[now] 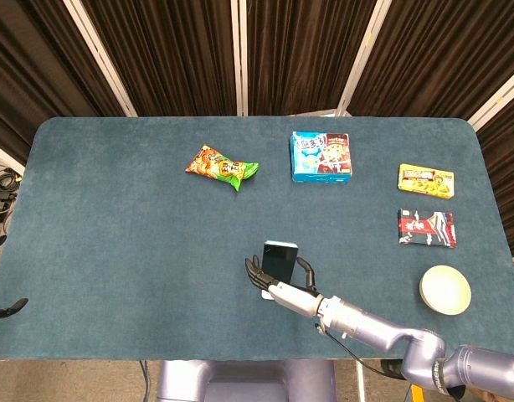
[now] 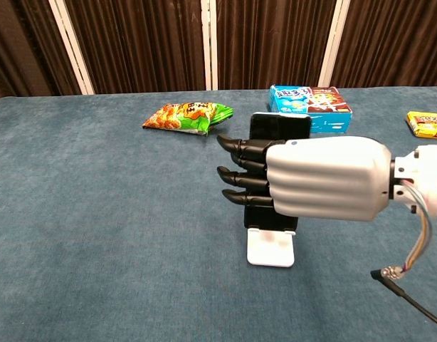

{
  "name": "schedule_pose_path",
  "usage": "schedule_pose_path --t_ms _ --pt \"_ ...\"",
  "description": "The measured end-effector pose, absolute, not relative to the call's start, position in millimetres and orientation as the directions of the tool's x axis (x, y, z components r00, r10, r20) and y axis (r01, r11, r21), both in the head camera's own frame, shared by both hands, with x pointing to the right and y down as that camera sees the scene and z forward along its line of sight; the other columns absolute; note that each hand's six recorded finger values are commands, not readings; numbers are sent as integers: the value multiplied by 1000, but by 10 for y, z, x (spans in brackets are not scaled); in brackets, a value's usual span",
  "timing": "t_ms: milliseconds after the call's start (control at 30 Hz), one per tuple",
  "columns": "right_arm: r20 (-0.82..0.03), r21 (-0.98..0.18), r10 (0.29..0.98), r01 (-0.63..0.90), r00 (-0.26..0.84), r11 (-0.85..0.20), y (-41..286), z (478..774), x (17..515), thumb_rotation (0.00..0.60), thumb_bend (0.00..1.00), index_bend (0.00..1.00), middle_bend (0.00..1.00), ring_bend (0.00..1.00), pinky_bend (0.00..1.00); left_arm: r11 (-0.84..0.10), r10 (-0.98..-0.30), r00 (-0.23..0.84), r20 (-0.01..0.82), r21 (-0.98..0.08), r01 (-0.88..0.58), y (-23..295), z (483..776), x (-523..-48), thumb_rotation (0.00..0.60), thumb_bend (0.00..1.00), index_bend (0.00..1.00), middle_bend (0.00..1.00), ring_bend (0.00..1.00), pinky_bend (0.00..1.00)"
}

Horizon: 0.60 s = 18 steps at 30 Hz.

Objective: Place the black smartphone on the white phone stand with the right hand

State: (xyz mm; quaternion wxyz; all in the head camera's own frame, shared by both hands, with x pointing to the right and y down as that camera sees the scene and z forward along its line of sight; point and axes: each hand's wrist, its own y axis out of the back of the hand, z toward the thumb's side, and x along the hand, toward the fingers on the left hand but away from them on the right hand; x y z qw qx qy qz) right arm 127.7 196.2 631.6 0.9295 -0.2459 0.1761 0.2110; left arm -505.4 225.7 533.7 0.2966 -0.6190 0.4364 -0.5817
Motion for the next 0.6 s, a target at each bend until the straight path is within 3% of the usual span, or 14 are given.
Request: schedule_pose_path --t_ms 433,600 --pt "-369 -445 391 -530 843 722 1893 6046 1487 600 461 0 154 202 141 -444 -886 -53 461 -874 -197 2273 5327 -5045 600 0 0 0 0 0" --pt "-293 -537 442 -528 848 658 1799 5815 1627 600 383 8 153 218 161 -439 -888 -50 456 -876 -199 2280 5308 -5039 600 0 0 0 0 0"
